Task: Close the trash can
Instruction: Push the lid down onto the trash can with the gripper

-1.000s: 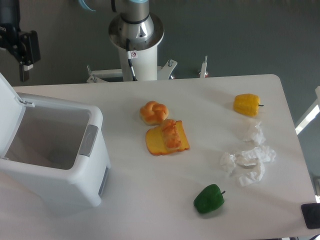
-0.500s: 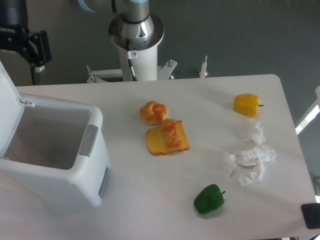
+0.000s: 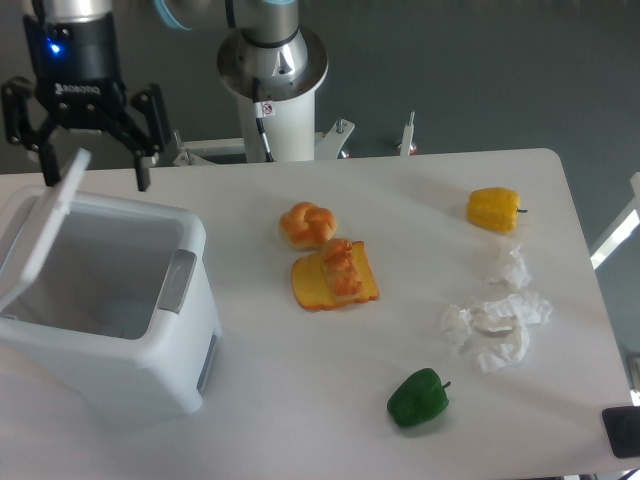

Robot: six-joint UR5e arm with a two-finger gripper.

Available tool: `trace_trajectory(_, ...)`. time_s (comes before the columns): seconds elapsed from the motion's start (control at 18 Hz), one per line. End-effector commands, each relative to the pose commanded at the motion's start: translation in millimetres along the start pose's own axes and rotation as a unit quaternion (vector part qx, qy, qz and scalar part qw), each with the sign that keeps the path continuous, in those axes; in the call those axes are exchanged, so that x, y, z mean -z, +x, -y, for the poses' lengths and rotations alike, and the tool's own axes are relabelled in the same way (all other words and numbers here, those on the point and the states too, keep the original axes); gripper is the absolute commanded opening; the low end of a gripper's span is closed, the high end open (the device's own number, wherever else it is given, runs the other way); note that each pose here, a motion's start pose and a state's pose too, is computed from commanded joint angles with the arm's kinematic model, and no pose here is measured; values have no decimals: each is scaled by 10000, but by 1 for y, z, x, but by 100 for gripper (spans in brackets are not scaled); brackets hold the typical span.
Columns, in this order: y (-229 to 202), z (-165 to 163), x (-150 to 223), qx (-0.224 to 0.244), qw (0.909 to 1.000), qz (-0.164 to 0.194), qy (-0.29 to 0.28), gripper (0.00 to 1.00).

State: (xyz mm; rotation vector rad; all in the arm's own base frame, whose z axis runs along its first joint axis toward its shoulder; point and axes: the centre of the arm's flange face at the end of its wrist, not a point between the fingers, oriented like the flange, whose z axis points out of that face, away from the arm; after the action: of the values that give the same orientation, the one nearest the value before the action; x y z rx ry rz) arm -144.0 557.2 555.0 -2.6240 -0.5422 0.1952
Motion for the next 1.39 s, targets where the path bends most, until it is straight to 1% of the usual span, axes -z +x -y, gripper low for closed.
trace_trajectory(0.17,-11,2,-18,65,9999,46,-136,100)
trace_trajectory(0.39,-12,0,-32,33,9997,53,-253,100)
trace_trajectory(0.61,-17,2,-56,43,9990,59,-431,100)
trace_trajectory(0.78,-18,2,-65,56,9988,57,-492,100)
trace_trajectory(1.39,-39,9,-61,241,9988,119,-399,100)
